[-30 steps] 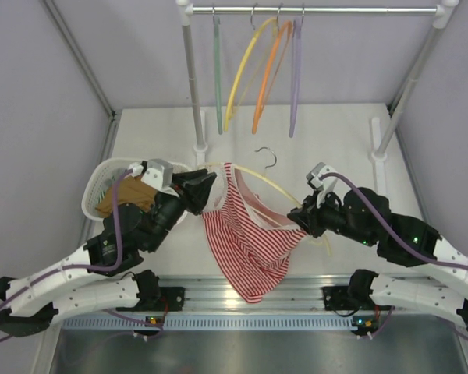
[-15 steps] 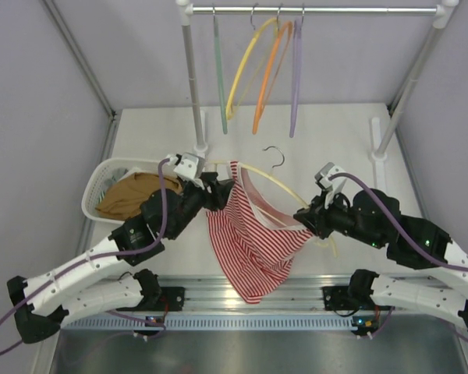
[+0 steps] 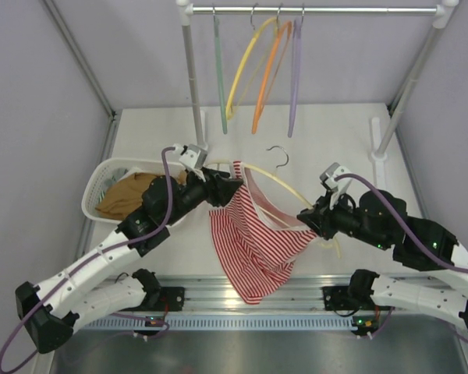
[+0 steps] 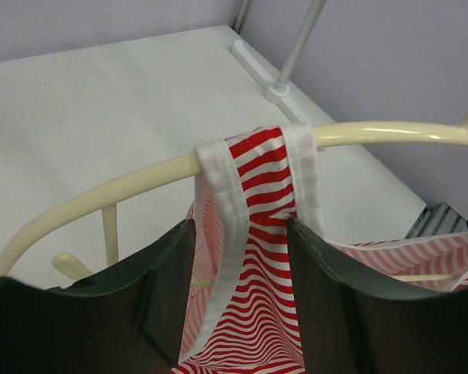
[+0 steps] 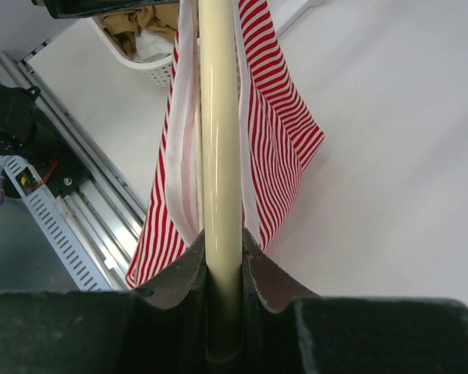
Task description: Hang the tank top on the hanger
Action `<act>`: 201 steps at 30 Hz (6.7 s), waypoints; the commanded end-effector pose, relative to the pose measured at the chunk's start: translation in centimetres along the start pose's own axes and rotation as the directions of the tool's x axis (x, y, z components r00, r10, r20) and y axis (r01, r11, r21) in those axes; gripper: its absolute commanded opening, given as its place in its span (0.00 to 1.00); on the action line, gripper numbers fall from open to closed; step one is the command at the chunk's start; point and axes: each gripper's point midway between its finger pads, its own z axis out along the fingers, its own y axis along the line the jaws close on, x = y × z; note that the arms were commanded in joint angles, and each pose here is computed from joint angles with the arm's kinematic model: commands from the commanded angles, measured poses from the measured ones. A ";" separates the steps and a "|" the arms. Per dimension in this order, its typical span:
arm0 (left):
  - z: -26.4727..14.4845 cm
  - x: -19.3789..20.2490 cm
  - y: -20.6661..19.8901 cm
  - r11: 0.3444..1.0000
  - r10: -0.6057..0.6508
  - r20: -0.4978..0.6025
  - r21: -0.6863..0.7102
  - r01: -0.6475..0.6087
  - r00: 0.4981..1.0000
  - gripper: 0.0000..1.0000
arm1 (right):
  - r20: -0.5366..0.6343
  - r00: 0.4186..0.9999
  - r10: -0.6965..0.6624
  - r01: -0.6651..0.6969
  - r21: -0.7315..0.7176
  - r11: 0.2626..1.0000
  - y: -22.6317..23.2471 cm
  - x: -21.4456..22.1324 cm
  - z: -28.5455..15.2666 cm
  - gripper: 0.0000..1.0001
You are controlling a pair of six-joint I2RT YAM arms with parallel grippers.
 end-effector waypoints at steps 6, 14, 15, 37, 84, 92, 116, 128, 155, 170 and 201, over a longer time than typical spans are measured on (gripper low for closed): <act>0.4 -1.8 -2.1 0.986 -0.068 0.060 0.160 0.057 0.996 0.32 | 0.166 0.985 0.038 -0.035 -0.019 0.999 0.2 -4.6 -2.5 0.00; -0.1 -4.6 -3.4 0.979 -0.076 0.107 0.197 0.053 0.991 0.00 | 0.163 0.986 0.047 -0.047 -0.001 0.999 -0.3 -4.1 -3.1 0.00; -0.2 -5.1 -3.5 0.979 -0.079 0.116 0.195 0.056 0.990 0.00 | 0.162 0.986 0.048 -0.049 0.000 0.999 -0.3 -4.0 -3.2 0.00; 2.5 -10.0 -5.1 0.978 -0.093 0.114 0.195 0.069 0.989 0.45 | 0.211 0.972 0.100 -0.103 0.007 0.995 -0.7 -7.3 -7.8 0.00; -1.6 -12.8 -8.7 0.937 -0.059 0.151 0.350 0.002 0.987 0.51 | 0.184 0.982 0.044 -0.156 0.654 0.740 -10.4 -15.3 -9.8 0.00; -2.2 -12.1 -8.8 0.932 -0.056 0.130 0.361 0.005 0.990 0.51 | 0.160 0.983 0.085 -0.167 0.620 0.766 -14.8 -16.2 -7.4 0.00; -5.6 -11.3 -10.0 0.910 -0.056 0.074 0.414 0.021 0.996 0.51 | 0.414 0.908 0.069 -0.342 0.635 0.693 -23.5 -25.3 -10.5 0.00; -5.1 -12.0 -10.1 0.914 -0.009 0.068 0.405 -0.019 0.998 0.51 | 0.408 0.905 0.116 -0.369 0.622 0.691 -27.7 -25.5 -8.0 0.00; -4.0 -11.6 -9.4 0.927 0.012 0.042 0.374 -0.027 0.999 0.51 | 0.304 0.937 0.173 -0.343 0.701 0.626 -31.7 -21.2 -6.1 0.07; -3.7 -11.2 -9.2 0.930 0.014 0.034 0.367 -0.026 0.999 0.51 | 0.330 0.932 0.147 -0.346 0.702 0.622 -30.3 -21.7 -7.4 0.57; -2.2 -7.1 -5.0 0.984 -0.033 -0.046 0.173 0.040 0.998 0.51 | 0.157 0.953 0.260 -0.298 0.303 0.905 -7.0 -9.8 3.0 0.70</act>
